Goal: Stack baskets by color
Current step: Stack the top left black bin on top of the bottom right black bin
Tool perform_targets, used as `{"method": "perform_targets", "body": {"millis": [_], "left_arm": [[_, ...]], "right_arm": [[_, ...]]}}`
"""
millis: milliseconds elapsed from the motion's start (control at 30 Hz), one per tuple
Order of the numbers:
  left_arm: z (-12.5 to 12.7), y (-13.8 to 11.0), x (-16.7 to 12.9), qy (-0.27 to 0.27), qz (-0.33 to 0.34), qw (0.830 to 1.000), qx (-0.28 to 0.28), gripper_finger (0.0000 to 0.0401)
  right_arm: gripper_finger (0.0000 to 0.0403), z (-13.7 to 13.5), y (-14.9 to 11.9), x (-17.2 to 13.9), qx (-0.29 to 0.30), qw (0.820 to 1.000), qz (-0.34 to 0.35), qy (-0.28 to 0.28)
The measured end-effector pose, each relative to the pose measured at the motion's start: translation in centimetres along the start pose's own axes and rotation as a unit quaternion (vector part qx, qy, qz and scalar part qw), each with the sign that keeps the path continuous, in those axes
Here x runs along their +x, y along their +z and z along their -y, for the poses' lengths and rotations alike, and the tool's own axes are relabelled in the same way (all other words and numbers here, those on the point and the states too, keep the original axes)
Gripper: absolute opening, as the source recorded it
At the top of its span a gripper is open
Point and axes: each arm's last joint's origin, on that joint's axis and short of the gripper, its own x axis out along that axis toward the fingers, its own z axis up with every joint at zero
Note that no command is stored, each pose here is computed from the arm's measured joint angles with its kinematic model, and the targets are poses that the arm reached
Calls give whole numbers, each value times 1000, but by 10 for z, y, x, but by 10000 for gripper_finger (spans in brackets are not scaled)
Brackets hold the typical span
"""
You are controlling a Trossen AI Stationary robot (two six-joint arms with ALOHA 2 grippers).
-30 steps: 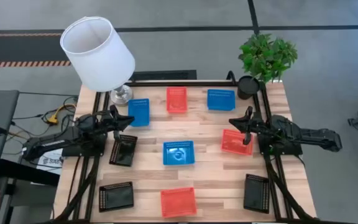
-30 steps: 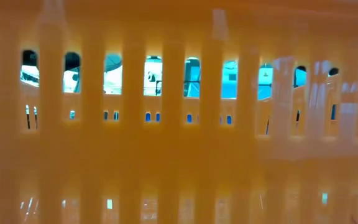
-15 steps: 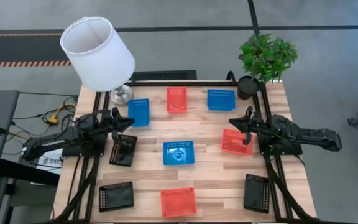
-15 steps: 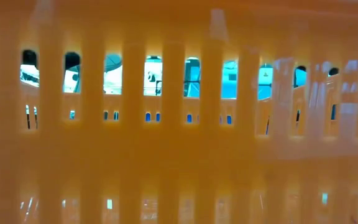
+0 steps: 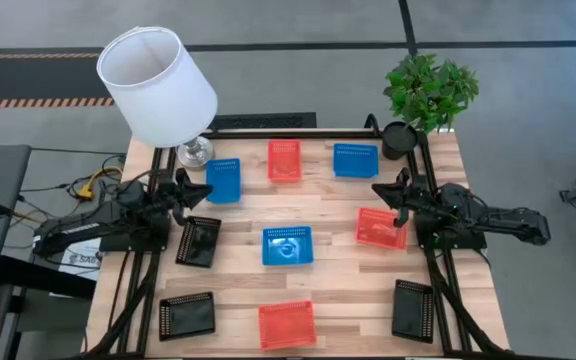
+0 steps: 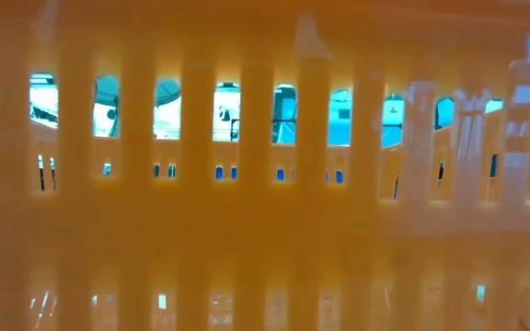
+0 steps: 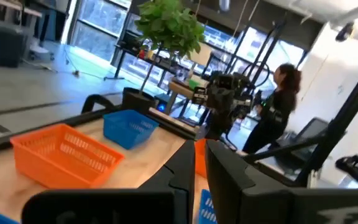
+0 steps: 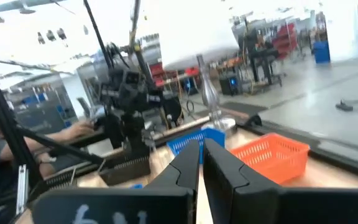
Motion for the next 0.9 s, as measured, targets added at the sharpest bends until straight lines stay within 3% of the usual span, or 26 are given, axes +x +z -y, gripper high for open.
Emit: {"method": "perform_targets", "body": {"millis": [300, 500, 600, 733, 900], "left_arm": [[18, 41, 22, -4, -36, 996, 86, 24], [30, 66, 45, 3, -145, 980, 138, 32], [33, 73, 53, 17, -233, 959, 162, 37], [32, 74, 58, 53, -351, 918, 175, 52], [27, 58, 56, 40, -495, 850, 175, 98]], "right_arm": [[44, -17, 36, 8, 9, 999, 3, 33], [44, -36, 60, 28, 6, 998, -34, 58], [44, -49, 66, 43, 3, 995, -67, 75], [44, -71, 73, 66, 7, 990, -89, 107], [44, -94, 72, 92, 45, 984, -111, 131]]}}
